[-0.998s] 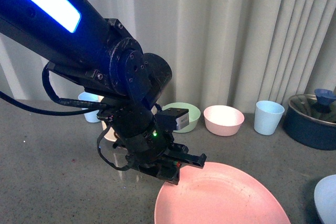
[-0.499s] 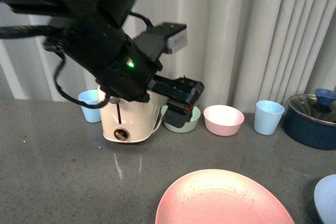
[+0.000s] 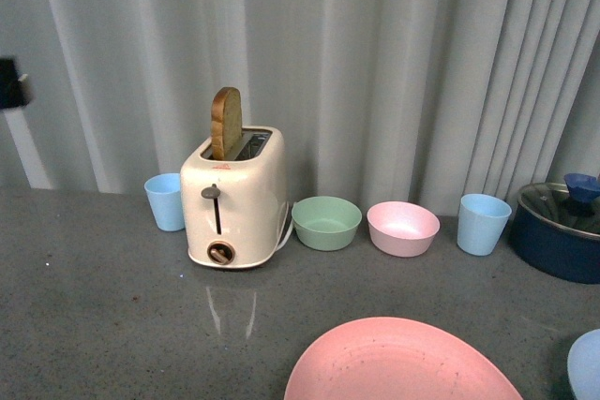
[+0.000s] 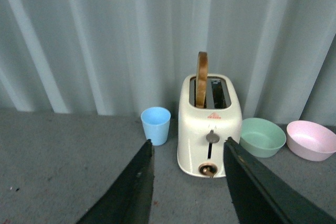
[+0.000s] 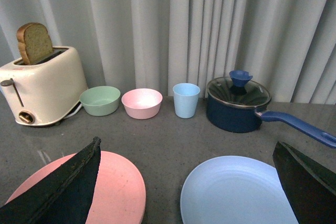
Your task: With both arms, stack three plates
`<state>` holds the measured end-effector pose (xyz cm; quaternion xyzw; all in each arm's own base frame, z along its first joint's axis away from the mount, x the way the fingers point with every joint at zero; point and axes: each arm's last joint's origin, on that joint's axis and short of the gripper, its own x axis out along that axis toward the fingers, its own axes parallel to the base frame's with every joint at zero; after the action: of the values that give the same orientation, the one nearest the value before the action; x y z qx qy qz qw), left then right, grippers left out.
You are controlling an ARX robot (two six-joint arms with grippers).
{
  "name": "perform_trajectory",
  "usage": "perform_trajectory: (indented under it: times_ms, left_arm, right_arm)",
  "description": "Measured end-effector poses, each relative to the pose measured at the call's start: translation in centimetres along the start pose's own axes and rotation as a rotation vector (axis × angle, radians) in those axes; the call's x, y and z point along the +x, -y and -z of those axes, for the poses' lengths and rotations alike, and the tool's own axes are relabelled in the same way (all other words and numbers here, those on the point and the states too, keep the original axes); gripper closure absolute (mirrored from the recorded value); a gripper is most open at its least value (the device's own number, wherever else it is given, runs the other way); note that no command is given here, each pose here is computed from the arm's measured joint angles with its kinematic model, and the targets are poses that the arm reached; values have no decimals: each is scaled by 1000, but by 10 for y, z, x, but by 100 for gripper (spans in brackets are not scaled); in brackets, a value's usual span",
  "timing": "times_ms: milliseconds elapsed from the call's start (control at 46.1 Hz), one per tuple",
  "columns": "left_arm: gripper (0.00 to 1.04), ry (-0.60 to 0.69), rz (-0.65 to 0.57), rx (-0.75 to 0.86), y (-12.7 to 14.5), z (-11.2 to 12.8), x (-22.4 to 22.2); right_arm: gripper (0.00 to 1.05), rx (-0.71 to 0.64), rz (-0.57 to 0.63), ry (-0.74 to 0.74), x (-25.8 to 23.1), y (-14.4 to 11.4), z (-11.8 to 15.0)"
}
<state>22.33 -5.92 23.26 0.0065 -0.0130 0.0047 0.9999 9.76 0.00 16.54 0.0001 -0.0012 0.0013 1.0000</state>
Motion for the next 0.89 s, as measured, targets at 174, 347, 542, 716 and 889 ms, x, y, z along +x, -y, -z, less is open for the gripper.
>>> perform_trajectory:
  times_ms: [174,347,542,716,889]
  left_arm:
    - [92,-50,24,5,-16,26,-21]
    - [101,-25,19,-11,-29,32,-39]
    - [101,-34,19,-10,-41,45,-59]
    - [101,-36,29,-11,-52,53,-75]
    - [101,-31,9,-13,-59,56,-86]
  right_arm:
    - [7,0,4,0,0,0,0]
    - [7,0,4,0,0,0,0]
    - [7,0,4,0,0,0,0]
    - [7,0,3,0,0,0,0]
    - [7,0,4,0,0,0,0]
